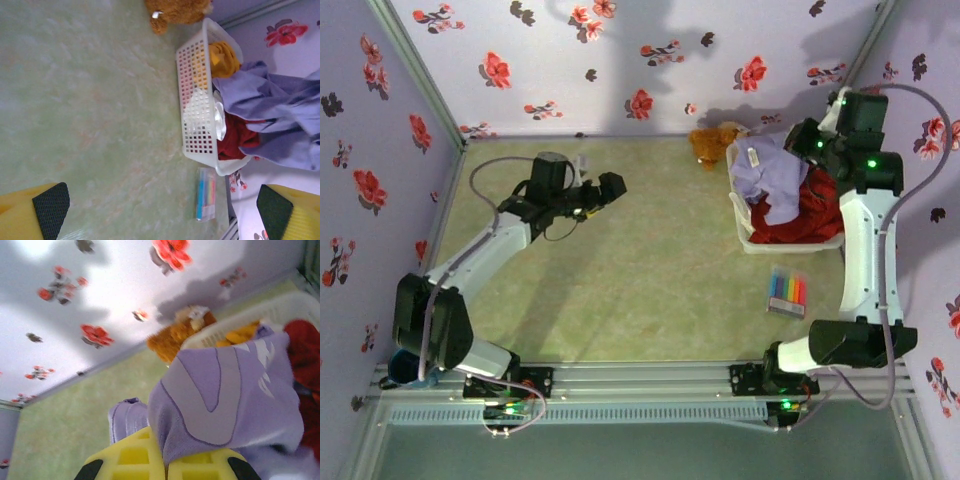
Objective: Fold and stack the t-shirts
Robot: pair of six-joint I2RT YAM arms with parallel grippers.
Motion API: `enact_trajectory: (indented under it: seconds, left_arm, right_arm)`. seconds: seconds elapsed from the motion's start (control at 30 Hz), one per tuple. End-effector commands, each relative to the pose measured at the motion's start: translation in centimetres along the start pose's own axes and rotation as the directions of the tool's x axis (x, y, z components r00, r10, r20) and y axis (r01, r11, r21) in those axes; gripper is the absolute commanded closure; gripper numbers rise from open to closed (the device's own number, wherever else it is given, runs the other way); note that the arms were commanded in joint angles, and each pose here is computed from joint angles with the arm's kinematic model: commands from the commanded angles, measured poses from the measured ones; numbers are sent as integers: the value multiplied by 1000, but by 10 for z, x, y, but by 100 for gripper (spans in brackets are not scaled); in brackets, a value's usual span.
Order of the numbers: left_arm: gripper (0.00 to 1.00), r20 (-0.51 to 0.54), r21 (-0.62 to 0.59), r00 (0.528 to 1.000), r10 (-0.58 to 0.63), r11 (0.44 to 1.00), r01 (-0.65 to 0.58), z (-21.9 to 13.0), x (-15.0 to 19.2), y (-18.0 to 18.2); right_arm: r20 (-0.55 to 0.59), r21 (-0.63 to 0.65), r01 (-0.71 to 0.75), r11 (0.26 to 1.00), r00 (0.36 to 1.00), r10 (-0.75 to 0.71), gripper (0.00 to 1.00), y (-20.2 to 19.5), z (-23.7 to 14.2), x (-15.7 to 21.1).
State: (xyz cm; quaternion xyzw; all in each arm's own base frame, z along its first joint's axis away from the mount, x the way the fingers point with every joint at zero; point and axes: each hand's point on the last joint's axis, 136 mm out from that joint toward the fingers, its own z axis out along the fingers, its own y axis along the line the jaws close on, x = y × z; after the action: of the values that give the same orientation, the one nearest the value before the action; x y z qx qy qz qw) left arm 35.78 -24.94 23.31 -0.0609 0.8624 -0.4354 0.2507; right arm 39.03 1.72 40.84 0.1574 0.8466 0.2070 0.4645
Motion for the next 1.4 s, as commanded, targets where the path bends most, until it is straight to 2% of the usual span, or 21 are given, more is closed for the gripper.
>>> enact_trajectory:
  seconds: [0.0,0.17,0.23,0.33,0.53,0.67,0.73,0.8,1.03,1.2,1.33,1.37]
  left_arm:
    - [1,21,-44,1000,-7,999,8,-19,-1,18]
    - [1,74,-79,997,-38,996,44,-46,-9,39]
    - [1,91,-97,994,-53,993,62,-56,-12,49]
    - [0,109,-110,991,-80,990,92,-66,-11,64]
    - [1,143,-121,982,-120,983,138,-90,-9,82]
    - [1,147,-148,982,-119,979,141,-105,-5,91]
    - [0,163,-159,979,-123,976,149,-114,-3,96]
    - [1,187,-166,973,-135,972,166,-123,-2,102]
    - [0,194,-178,959,-208,953,243,-139,13,126]
    - [1,180,-200,961,-209,949,244,-146,18,130]
    - [1,179,-215,954,-241,937,277,-149,24,137]
    - [1,180,-217,949,-257,931,293,-148,26,141]
  right_arm:
    - [173,-196,94,976,983,-60,100,64,-39,-48]
    - [286,-358,192,914,954,-88,100,123,-87,-75]
    - [338,-475,220,852,940,-55,100,152,-113,-85]
    - [389,-566,240,789,921,-1,100,179,-144,-94]
    - [451,-653,349,672,892,-24,100,229,-195,-87]
    - [441,-694,333,638,897,12,100,242,-211,-91]
    - [377,-704,282,652,926,7,100,242,-199,-80]
    - [280,-683,210,699,960,-14,100,235,-175,-54]
    - [4,-543,103,833,993,-120,100,211,-64,83]
    - [-309,-420,64,906,928,-208,100,204,36,197]
    - [-498,-401,13,916,836,-230,100,221,103,276]
    - [-543,-412,-8,911,805,-238,95,230,119,295]
